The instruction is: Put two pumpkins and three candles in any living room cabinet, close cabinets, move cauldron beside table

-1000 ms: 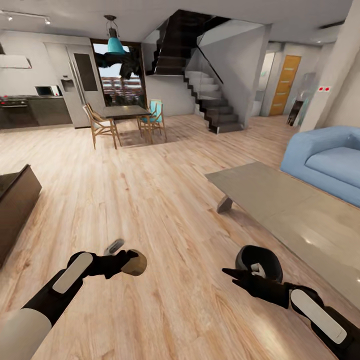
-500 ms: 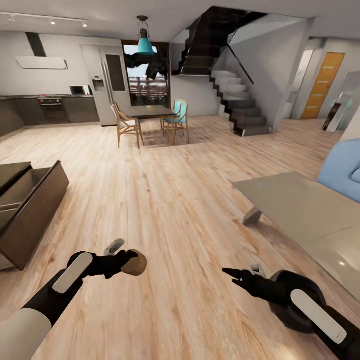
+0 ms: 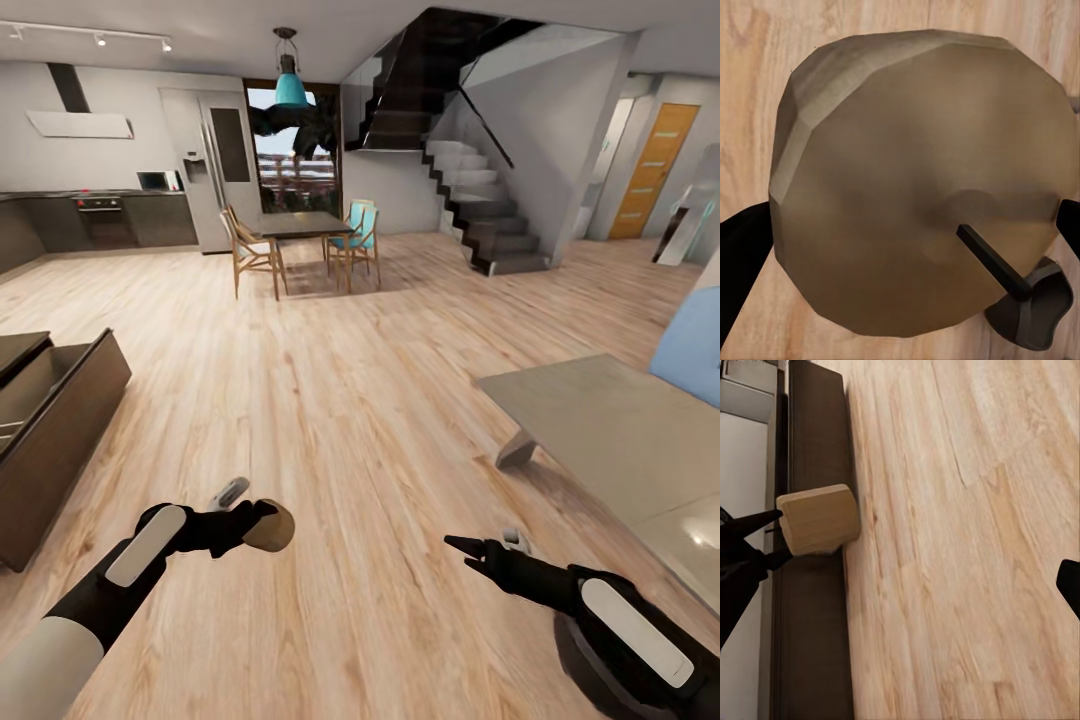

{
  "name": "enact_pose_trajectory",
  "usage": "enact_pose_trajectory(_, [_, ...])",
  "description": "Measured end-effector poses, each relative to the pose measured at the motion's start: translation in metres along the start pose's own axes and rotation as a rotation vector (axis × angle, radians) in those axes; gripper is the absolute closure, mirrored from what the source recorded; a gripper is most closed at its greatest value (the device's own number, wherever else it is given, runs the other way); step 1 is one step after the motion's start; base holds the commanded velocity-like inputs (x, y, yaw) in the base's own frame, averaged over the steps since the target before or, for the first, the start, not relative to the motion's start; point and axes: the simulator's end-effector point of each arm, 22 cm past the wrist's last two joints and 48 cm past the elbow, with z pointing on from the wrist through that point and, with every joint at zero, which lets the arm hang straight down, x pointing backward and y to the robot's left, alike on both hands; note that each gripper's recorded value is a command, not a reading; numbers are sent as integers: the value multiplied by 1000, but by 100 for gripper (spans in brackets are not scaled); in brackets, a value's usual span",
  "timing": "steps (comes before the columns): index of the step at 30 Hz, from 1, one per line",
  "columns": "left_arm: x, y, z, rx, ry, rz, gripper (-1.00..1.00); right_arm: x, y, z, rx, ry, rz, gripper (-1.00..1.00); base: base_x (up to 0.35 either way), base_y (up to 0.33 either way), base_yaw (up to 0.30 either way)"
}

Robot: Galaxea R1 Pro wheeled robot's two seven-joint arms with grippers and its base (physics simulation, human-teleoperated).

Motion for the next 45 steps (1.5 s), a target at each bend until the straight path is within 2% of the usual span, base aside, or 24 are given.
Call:
enact_pose_trajectory(14, [0,0,0,0,2,0,100,0,-1,0,3,1,1,-100,301,133,126])
enact_pose_trajectory(18, [1,0,0,1,2,1,100,0,-2,0,5,-1,2,-100,303,28,15])
enact_pose_trajectory(20, [0,0,0,0,2,1,100,2,-11,2,21,-7,17,-100,303,4,2])
enact_pose_trajectory(24, [0,0,0,1,2,0,100,6,-10,8,13,-8,35,-100,303,1,1])
enact_pose_trajectory(45, [0,0,0,1,2,0,100,7,-9,10,8,-9,38,-100,304,0,0])
